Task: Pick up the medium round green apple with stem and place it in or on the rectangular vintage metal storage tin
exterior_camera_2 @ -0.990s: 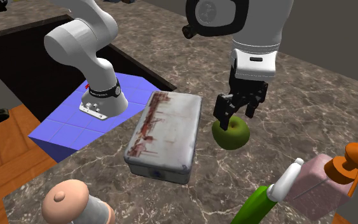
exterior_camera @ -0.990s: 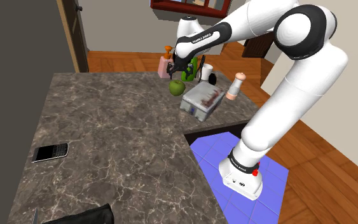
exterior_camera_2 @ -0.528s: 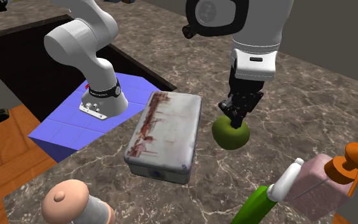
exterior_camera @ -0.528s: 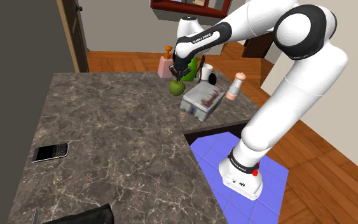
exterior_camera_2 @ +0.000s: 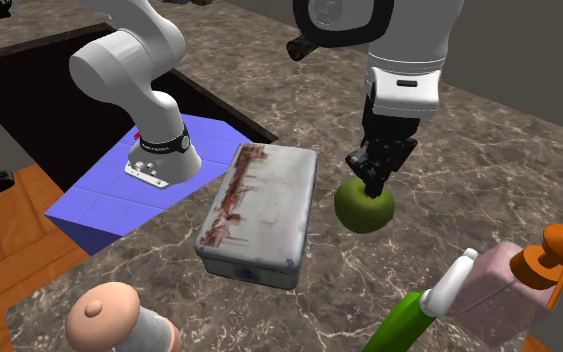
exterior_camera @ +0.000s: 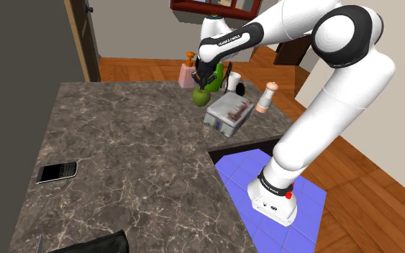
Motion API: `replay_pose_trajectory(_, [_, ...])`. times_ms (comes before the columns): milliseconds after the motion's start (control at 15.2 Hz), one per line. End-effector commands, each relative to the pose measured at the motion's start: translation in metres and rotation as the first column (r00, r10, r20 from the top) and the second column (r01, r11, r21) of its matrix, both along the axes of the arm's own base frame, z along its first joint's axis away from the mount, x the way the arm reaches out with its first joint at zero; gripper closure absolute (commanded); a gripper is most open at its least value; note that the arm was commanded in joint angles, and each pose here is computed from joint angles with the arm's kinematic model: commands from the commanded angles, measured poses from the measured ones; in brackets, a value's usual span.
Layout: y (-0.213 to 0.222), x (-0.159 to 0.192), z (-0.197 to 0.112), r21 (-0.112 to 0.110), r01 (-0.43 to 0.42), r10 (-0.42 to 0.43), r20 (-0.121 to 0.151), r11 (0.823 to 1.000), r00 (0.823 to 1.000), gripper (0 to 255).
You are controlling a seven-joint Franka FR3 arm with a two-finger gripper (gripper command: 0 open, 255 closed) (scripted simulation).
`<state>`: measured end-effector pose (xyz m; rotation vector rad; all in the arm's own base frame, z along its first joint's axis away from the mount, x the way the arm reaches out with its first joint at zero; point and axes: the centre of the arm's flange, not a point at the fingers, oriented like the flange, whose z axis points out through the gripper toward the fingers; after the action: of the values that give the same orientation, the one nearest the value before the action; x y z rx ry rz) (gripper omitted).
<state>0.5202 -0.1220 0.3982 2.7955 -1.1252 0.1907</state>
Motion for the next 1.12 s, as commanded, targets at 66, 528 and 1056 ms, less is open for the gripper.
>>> replay_pose_trajectory(66, [0.000,-0.001,0.014,0.000,0.000,0.000,0.000,1.000,1.000,255])
replay_pose_trajectory(528, [0.000,-0.001,0.051,0.000,0.000,0.000,0.000,1.000,1.000,255])
replay_pose_trajectory(1056, [0.000,-0.001,0.094,0.000,0.000,0.000,0.000,1.000,1.000,255])
